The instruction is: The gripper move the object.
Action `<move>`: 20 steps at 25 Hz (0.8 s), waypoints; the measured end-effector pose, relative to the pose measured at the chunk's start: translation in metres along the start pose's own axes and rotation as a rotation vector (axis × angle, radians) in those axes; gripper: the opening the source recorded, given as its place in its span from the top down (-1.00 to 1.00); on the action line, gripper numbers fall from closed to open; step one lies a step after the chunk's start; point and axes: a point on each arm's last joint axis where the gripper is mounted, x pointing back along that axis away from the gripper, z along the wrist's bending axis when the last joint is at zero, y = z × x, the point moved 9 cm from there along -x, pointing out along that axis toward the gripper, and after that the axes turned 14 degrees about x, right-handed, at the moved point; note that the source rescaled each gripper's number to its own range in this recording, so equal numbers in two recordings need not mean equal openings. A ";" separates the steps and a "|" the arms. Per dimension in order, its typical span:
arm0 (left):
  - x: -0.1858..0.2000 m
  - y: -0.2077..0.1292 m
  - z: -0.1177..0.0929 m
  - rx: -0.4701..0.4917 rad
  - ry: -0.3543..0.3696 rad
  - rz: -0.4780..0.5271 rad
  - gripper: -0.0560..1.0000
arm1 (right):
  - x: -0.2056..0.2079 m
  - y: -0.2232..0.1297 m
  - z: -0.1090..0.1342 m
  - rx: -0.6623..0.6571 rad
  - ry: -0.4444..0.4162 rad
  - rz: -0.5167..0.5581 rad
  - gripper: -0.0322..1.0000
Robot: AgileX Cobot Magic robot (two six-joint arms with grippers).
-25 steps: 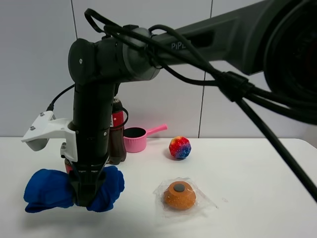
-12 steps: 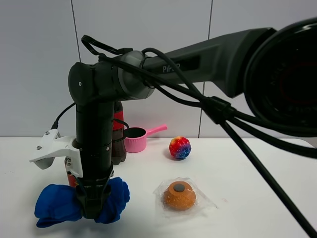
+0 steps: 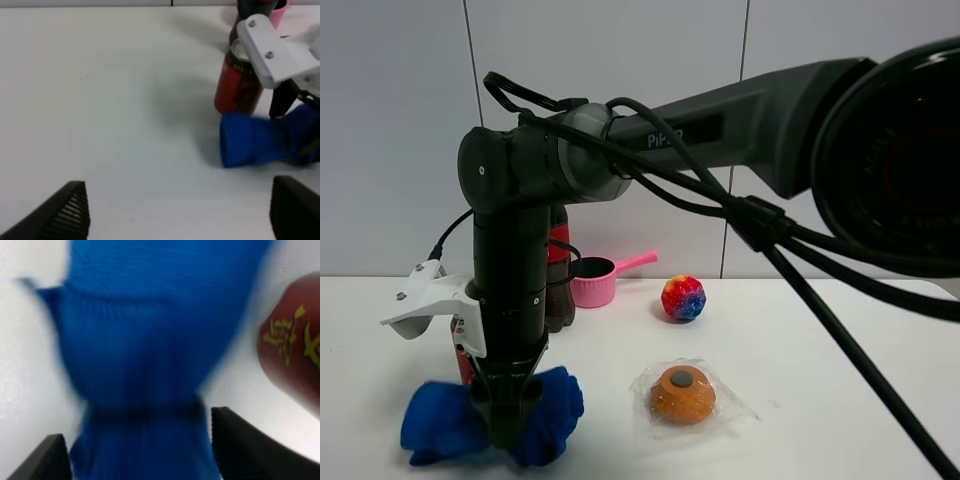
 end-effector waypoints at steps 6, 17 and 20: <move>0.000 0.000 0.000 0.000 0.000 0.000 -1.00 | -0.006 -0.001 0.002 -0.055 0.018 0.003 0.00; 0.000 0.000 0.000 0.000 0.000 0.000 -1.00 | 0.125 0.024 -0.012 -0.118 -0.229 -0.122 -0.10; 0.000 0.000 0.000 0.000 0.000 0.000 -1.00 | 0.192 0.030 -0.011 -0.146 -0.368 -0.191 -0.18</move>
